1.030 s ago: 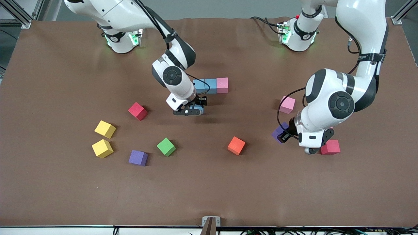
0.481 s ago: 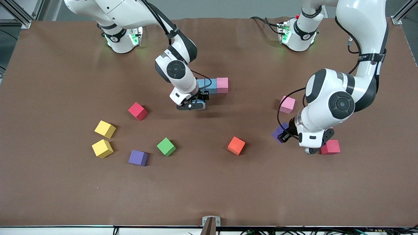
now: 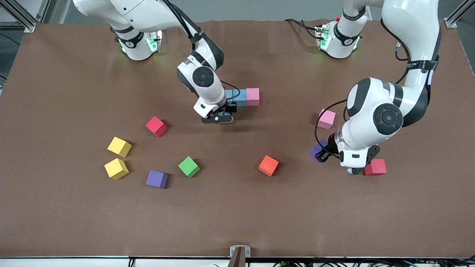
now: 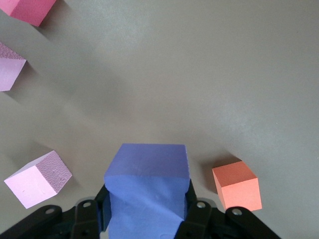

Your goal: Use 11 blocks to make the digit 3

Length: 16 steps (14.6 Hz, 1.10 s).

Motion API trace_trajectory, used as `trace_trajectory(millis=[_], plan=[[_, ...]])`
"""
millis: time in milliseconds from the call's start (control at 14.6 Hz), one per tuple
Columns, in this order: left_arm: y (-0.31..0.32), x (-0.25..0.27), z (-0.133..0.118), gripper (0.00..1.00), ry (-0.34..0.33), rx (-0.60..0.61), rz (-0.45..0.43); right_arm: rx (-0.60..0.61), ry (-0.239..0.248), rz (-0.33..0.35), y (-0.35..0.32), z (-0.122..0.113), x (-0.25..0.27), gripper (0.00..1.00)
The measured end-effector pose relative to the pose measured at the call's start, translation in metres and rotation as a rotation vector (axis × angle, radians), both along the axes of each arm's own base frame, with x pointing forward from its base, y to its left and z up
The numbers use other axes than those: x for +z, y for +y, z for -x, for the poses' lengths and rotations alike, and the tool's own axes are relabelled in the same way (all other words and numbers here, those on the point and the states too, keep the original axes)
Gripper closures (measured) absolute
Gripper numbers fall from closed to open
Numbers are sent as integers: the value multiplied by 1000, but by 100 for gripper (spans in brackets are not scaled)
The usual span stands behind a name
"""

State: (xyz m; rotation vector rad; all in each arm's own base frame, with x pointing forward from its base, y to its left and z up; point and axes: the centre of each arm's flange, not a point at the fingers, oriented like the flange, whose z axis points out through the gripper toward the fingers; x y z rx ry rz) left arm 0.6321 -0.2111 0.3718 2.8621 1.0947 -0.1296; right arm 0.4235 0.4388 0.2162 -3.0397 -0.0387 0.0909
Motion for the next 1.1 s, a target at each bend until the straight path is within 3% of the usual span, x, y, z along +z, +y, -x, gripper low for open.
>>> trace_trajectory(millis=[1099], plan=[[-6, 10, -2, 43, -12, 49, 7, -17, -13, 2, 4, 8, -3, 38]])
